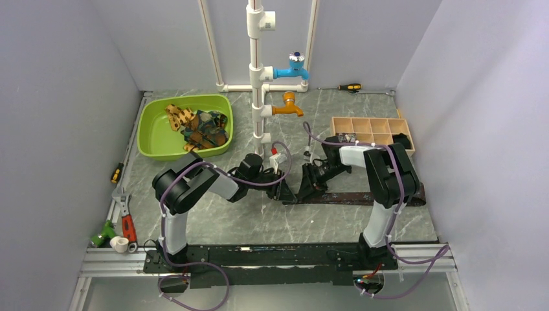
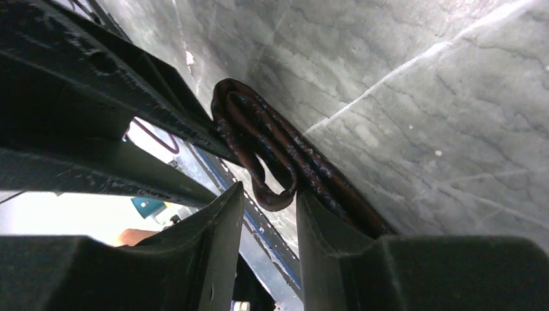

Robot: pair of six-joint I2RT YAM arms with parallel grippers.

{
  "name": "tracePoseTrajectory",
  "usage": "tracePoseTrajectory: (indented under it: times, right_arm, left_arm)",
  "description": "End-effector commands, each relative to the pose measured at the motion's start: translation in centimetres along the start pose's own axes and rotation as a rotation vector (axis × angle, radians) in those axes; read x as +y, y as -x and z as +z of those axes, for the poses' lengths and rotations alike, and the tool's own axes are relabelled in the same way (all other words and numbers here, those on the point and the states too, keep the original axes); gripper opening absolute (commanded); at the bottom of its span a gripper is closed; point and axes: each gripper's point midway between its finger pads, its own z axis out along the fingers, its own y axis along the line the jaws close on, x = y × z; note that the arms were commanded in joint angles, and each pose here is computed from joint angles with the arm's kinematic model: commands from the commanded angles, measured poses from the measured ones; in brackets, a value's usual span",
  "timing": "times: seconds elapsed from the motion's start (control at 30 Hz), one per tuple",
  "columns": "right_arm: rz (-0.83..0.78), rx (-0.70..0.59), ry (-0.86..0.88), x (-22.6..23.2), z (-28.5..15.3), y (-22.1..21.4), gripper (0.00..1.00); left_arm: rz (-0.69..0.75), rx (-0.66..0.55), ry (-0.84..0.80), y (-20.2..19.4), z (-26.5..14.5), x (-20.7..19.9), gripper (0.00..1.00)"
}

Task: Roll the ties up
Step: Roll the tie at the center of the board.

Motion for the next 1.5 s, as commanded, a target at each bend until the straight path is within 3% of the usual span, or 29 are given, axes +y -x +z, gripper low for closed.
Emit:
tracePoseTrajectory:
  times: [0.0, 0.13, 0.2, 0.3, 0.53, 0.7, 0.87, 1.1, 1.2, 1.27, 1.3, 1.37, 1.47]
  right_arm:
    - [-0.044, -0.003, -0.049, -0.8, 0.5, 0.9, 0.32]
    - [-0.061, 0.012, -0.127, -2.8, 0.7, 0.7, 0.11]
    - [-0.054, 0.028, -0.138, -3.3, 0.8, 0.4, 0.07]
    - [-0.055, 0.037, -0.124, -3.3, 1.0, 0.2, 0.03]
    - [-0.058, 0.05, -0.09, -2.7, 1.1, 0.3, 0.03]
    - [-0.056, 0.054, -0.079, -2.3, 1.0, 0.5, 0.03]
    - [-0.066, 0.056, -0.07, -1.8, 1.0, 0.6, 0.09]
    - [-0.111, 0.054, -0.065, -1.4, 0.8, 0.5, 0.16]
    - [-0.117, 0.041, -0.069, -1.0, 0.5, 0.9, 0.34]
    - [-0.117, 0.036, -0.073, -0.8, 0.2, 1.0, 0.51]
    - [-0.117, 0.034, -0.075, -0.7, 0.1, 1.1, 0.54]
    - [-0.117, 0.035, -0.072, -0.5, 0.0, 1.2, 0.52]
    - [-0.12, 0.041, -0.062, -0.3, 0.1, 1.3, 0.3]
  left_arm:
    - [0.023, -0.038, -0.027, 1.2, 0.2, -0.4, 0.37]
    - [0.091, -0.056, -0.049, 1.8, -0.5, -1.5, 0.49]
    - [0.162, -0.056, -0.052, 1.9, -1.3, -2.5, 0.63]
    - [0.32, -0.05, -0.046, 1.5, -3.1, -4.1, 0.76]
    - [0.873, 0.055, 0.135, 0.1, -4.7, -2.5, 0.85]
    - [1.034, 0.115, 0.182, 0.2, -3.3, -0.3, 0.88]
    - [1.076, 0.186, 0.189, 0.3, -0.6, 1.6, 0.85]
    - [1.1, 0.281, 0.237, -0.9, 1.5, 4.0, 0.7]
    - [1.101, 0.321, 0.228, -2.1, 1.1, 4.6, 0.56]
    - [1.098, 0.346, 0.228, -3.0, 0.4, 4.8, 0.5]
    - [1.094, 0.356, 0.23, -3.4, 0.1, 5.0, 0.49]
    - [1.074, 0.377, 0.237, -4.3, -0.5, 5.3, 0.46]
    - [1.038, 0.39, 0.256, -4.7, -0.9, 5.5, 0.43]
